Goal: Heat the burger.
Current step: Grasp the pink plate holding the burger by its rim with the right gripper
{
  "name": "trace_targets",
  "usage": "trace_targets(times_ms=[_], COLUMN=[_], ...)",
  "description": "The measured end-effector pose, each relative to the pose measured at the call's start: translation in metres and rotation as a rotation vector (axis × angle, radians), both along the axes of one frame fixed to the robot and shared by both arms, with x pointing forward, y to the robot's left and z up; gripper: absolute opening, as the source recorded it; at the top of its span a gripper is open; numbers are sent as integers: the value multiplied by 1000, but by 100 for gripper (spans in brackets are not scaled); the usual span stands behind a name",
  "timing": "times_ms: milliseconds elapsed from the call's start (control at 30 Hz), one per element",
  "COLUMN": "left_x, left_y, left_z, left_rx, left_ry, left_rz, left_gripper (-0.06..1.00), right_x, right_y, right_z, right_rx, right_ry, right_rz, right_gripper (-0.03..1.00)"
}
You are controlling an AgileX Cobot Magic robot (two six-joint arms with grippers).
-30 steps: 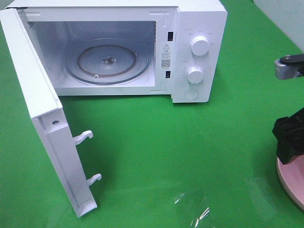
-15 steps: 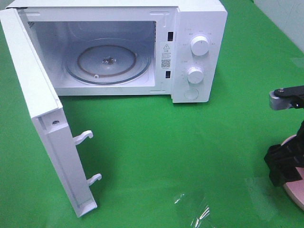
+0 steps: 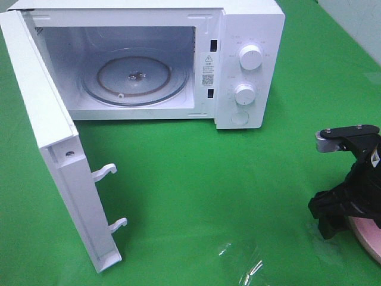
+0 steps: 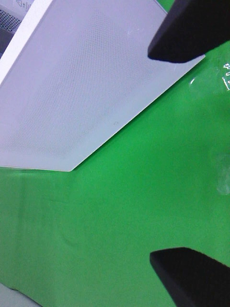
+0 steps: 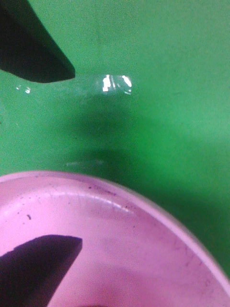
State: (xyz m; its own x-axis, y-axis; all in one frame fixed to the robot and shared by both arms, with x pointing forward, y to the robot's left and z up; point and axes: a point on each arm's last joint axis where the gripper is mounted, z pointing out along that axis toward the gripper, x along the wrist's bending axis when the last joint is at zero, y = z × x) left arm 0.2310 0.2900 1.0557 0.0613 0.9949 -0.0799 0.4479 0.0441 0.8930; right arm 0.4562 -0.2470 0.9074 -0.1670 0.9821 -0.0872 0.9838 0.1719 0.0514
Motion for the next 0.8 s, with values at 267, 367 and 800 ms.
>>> trace_targets(times_ms=[267, 367, 800], left_x=[0, 0, 0], left_y=[0, 0, 0], left_z=[0, 0, 0], left_rx=[0, 0, 0], left_ry=[0, 0, 0], left_rz=[0, 0, 0], left_gripper=[96, 96, 96], right_x=[6, 7, 8], right_y=[-13, -13, -12], right_z=[-12, -13, -26], right_rx=[0, 3, -5], right_ry=[13, 5, 34], right_rz=[-56, -55, -44], right_gripper=[82, 82, 76])
